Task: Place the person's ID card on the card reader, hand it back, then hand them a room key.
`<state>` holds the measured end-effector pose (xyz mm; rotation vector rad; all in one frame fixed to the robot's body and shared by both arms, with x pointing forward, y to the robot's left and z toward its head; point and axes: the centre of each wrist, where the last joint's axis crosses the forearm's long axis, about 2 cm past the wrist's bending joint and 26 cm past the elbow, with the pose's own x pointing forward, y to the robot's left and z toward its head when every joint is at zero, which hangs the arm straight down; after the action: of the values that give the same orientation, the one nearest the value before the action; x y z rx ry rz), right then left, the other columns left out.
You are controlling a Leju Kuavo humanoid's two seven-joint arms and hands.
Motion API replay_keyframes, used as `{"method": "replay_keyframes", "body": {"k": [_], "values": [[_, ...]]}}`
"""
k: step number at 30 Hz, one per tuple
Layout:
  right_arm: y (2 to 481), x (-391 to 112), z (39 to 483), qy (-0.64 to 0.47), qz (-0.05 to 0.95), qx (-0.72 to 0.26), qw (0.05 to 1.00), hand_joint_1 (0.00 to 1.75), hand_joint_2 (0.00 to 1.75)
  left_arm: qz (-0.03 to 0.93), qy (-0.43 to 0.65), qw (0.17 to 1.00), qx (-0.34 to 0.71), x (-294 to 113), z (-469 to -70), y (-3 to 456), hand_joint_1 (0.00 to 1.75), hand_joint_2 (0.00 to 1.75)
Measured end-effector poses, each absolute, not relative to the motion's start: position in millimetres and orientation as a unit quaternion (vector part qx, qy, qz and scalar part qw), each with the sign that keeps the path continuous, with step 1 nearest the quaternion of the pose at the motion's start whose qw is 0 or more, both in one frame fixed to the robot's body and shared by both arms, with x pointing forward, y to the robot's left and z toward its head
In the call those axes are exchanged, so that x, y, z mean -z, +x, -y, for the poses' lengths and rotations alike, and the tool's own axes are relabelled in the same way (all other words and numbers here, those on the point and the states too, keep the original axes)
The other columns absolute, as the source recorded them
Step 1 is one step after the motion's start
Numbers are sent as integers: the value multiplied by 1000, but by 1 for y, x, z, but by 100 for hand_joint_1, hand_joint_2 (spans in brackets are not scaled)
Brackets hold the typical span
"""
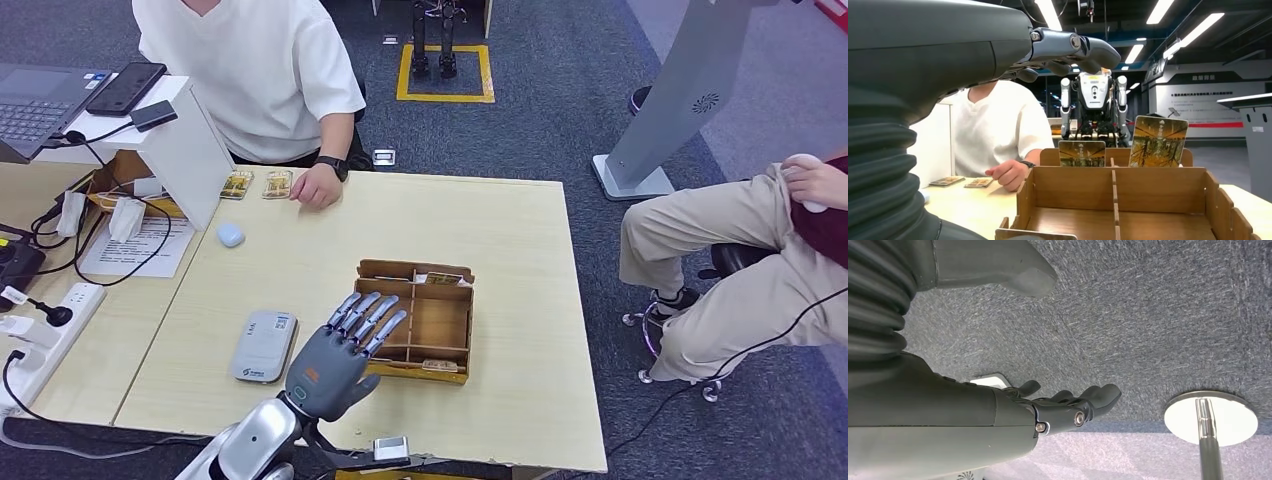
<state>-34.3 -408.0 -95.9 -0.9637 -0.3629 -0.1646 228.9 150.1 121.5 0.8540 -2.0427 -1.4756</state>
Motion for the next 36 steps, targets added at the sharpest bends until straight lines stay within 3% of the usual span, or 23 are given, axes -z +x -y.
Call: {"method": "replay_keyframes", "body": {"k": [29, 33, 35, 36], "values": [[-32, 96, 408, -457, 170, 70, 870, 0, 175, 698, 279, 314, 580, -86, -147, 227, 4, 175], [-29, 96, 408, -455, 172, 65, 871, 0, 175, 687, 269, 328, 591, -76, -147, 226, 24, 175], [-27, 96, 408, -454, 173, 63, 872, 0, 175, 683, 270, 335, 590, -72, -147, 225, 55, 175], [-26, 96, 408, -454, 173, 63, 872, 0, 175, 683, 272, 337, 588, -71, -146, 225, 78, 175]]}}
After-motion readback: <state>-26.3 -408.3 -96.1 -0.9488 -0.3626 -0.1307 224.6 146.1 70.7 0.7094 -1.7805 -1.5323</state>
